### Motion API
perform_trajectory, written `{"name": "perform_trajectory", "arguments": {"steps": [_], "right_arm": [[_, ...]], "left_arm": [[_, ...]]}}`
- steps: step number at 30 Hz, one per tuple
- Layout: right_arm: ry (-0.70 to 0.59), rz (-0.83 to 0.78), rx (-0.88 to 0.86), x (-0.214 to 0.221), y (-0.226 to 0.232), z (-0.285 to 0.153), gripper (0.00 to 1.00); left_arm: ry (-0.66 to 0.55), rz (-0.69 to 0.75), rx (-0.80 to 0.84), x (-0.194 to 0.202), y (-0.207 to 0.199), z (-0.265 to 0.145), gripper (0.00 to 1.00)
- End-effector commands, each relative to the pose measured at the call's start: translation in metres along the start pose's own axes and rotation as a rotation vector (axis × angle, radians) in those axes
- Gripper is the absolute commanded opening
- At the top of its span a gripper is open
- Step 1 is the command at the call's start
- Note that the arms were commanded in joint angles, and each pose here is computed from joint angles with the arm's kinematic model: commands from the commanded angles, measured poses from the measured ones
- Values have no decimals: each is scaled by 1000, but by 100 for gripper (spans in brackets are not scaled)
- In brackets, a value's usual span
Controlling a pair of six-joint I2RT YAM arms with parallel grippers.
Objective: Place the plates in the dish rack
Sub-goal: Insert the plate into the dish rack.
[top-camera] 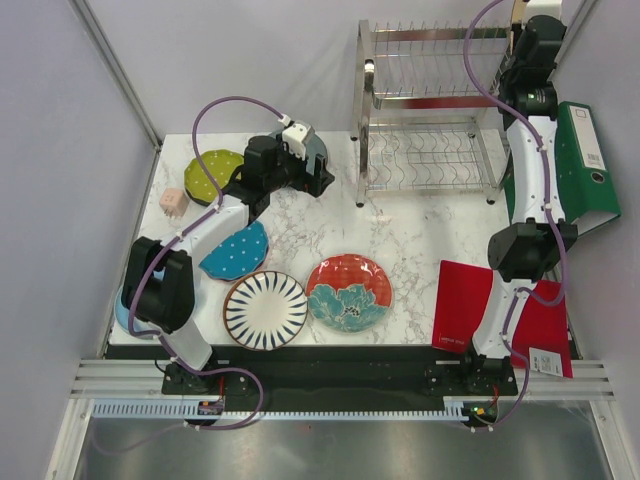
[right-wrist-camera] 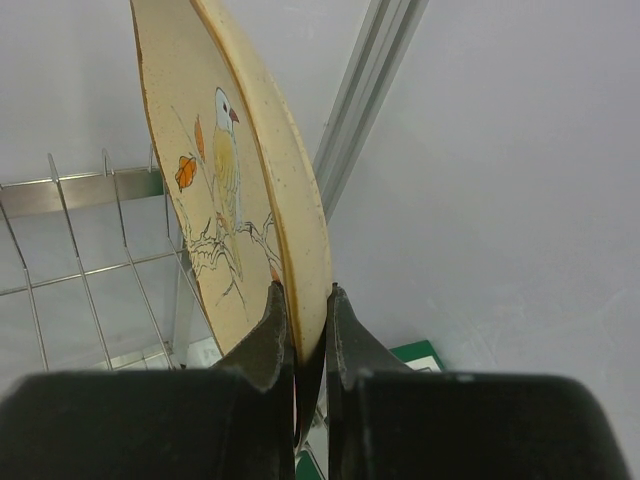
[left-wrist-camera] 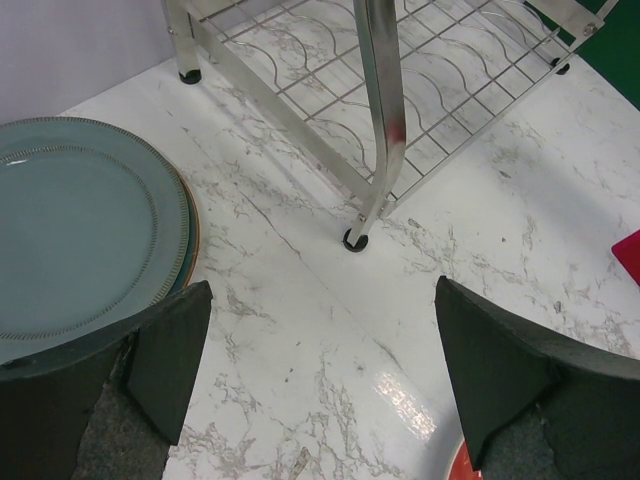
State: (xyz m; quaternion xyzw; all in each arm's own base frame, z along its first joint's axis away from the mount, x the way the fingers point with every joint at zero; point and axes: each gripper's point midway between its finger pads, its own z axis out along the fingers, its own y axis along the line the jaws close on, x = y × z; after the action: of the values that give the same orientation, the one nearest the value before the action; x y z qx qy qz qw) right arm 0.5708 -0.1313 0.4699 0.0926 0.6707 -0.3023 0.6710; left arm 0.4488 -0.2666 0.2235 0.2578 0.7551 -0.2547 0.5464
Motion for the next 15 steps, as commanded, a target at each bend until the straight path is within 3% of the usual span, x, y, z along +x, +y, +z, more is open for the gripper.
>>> {"name": "perform_trajectory", "arguments": {"steps": [1,15], "right_arm": [[-209,172,157,-76,-68,-14,0],[-191,136,127,-84,-52,-40,0]], "left_arm": [[-70,-16,20,-23,-3,5,100],[-71,-20,39,-20,-4,9,100]]}}
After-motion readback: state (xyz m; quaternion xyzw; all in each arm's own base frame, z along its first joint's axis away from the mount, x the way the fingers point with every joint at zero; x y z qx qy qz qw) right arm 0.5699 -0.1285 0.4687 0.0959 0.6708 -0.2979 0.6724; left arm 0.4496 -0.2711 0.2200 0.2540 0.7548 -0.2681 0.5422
